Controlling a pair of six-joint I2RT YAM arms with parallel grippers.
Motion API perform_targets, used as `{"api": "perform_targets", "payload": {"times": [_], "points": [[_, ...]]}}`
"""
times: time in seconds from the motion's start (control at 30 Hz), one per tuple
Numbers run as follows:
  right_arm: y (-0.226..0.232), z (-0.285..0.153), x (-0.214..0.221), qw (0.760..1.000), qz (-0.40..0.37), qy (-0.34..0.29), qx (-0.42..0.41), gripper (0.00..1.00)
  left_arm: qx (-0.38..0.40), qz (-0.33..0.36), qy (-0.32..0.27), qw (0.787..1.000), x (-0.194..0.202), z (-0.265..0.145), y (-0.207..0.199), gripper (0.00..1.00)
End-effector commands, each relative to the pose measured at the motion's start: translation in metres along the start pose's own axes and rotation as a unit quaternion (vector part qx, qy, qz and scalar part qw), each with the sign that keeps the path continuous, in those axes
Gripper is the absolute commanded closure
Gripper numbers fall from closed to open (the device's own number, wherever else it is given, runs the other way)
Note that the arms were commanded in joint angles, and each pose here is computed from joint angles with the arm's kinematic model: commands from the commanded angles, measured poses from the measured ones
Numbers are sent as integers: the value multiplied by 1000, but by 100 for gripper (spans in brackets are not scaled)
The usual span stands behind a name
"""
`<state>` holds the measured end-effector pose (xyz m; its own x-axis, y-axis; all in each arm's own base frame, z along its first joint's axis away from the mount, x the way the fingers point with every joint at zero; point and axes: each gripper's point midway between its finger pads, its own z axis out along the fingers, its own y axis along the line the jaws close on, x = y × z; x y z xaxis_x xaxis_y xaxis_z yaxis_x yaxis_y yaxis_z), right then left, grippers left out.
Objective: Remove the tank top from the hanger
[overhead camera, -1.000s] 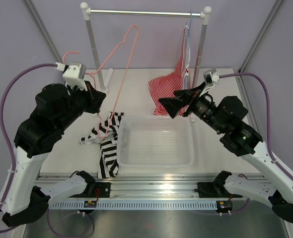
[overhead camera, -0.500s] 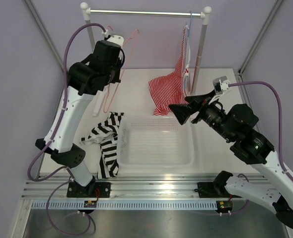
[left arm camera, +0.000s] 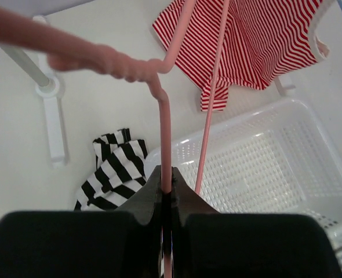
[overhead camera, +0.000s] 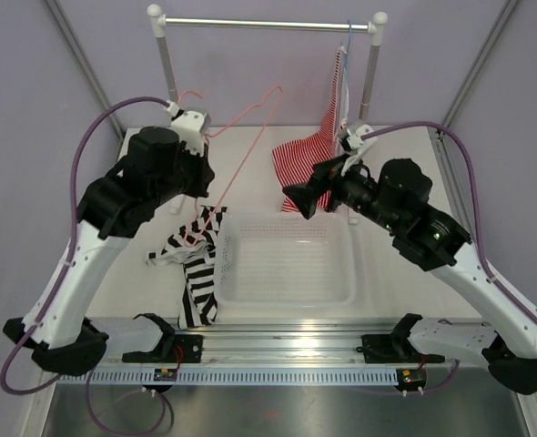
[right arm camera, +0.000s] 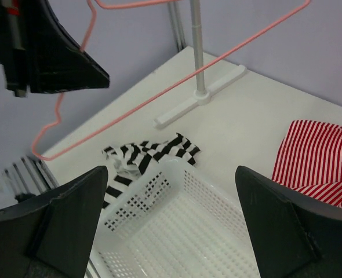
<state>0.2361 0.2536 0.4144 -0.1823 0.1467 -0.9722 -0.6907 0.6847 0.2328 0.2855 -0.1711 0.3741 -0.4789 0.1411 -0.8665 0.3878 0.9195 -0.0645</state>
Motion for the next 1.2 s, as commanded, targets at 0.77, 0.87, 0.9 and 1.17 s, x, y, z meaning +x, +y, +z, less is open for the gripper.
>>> {"api": "perform_targets", "payload": {"times": [0.77, 0.87, 0.9, 1.17], "points": [[97, 82, 32, 874, -418, 35, -243, 5, 269, 9, 29, 963, 106, -87, -67, 100], [97, 89, 40, 868, -430, 40, -246, 26, 285, 13, 19, 958, 109, -90, -71, 100], [96, 90, 42, 867, -430, 44, -248, 36, 287, 13, 12, 958, 106, -92, -71, 99], [109, 91, 45, 863, -438, 1, -251, 100, 281, 12, -15, 959, 95, -101, -69, 96]]}}
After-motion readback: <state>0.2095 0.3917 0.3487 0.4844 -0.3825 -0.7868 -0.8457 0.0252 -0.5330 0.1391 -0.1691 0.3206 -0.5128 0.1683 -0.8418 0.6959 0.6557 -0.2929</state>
